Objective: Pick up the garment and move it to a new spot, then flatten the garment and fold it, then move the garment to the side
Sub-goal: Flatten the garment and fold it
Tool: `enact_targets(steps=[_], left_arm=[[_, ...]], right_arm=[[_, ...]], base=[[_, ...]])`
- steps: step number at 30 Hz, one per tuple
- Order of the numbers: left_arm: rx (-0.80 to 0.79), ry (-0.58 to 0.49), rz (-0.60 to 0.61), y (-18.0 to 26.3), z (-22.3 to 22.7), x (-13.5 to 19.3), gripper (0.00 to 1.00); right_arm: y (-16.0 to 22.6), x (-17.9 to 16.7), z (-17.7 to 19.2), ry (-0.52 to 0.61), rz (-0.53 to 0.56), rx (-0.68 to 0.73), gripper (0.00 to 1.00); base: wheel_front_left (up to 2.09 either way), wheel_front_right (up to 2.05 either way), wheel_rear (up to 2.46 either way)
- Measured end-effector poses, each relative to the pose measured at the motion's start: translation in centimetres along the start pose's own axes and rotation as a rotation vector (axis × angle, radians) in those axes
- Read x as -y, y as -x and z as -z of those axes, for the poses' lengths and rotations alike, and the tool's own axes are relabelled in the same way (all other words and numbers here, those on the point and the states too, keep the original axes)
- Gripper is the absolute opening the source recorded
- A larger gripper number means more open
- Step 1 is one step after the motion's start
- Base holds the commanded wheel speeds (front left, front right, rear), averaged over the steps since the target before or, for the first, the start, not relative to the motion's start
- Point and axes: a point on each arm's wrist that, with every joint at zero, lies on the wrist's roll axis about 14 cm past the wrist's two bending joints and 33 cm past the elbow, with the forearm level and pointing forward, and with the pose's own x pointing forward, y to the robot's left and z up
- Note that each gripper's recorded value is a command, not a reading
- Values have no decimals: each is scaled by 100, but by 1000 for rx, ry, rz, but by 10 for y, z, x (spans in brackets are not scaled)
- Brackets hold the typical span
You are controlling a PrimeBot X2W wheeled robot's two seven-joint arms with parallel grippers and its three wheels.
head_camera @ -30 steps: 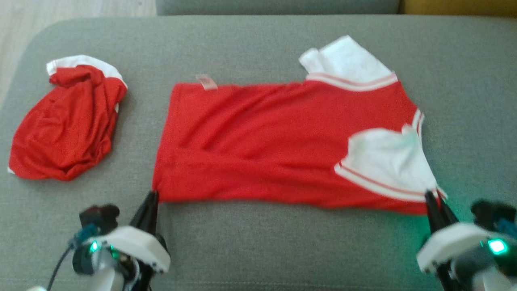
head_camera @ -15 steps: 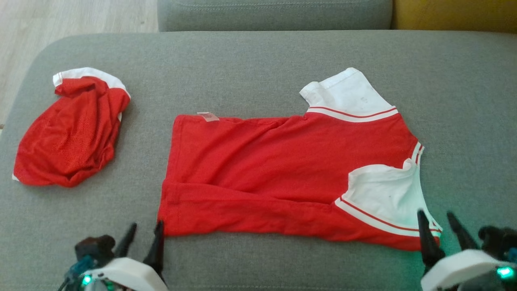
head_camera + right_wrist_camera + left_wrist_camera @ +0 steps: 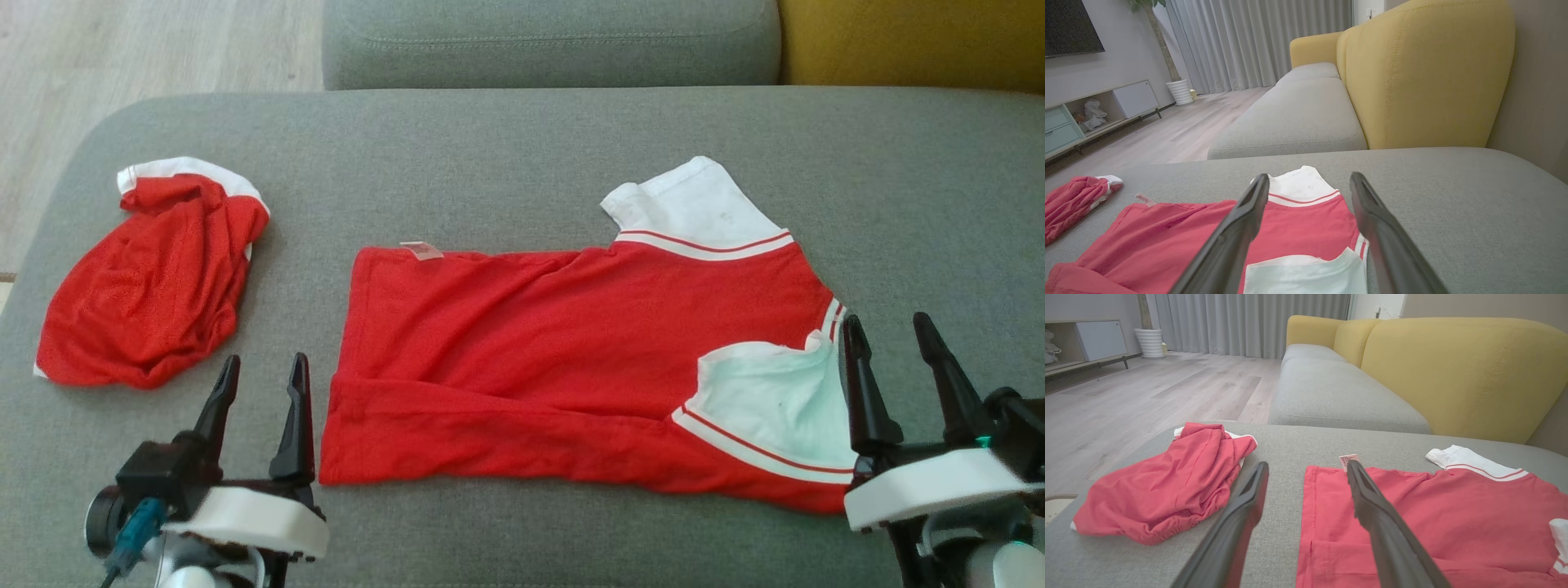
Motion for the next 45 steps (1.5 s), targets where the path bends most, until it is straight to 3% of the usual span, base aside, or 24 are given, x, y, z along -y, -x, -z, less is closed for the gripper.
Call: enact_targets(steps=[14, 23, 28, 35, 36, 37, 38, 45], left_arm=[[-127, 9, 29, -4, 27, 3, 100], [-240, 39, 139, -93, 49, 25, 100], [-390, 48, 138, -130, 92, 24, 100], [-570, 61, 119, -143, 137, 21, 100], [-584, 65, 122, -145, 139, 22, 82], [-591, 66, 123, -148, 140, 22, 32], [-595, 64, 121, -150, 140, 22, 0], [-605, 57, 117, -147, 142, 21, 0]], right_arm=[[-4, 0, 8, -10, -4, -25, 100], [-35, -8, 23, -31, -36, -65, 100], [-46, -2, 33, -36, -24, -89, 100], [-42, 18, 52, -52, 36, -144, 100], [-42, 19, 54, -52, 42, -150, 100], [-41, 21, 55, -52, 45, -153, 100], [-41, 22, 56, -52, 50, -155, 100], [-47, 33, 73, -69, 80, -203, 100]], base=[[0, 0, 0], [0, 0, 0], [0, 0, 0], [0, 0, 0], [0, 0, 0], [0, 0, 0], [0, 0, 0], [0, 0, 0]])
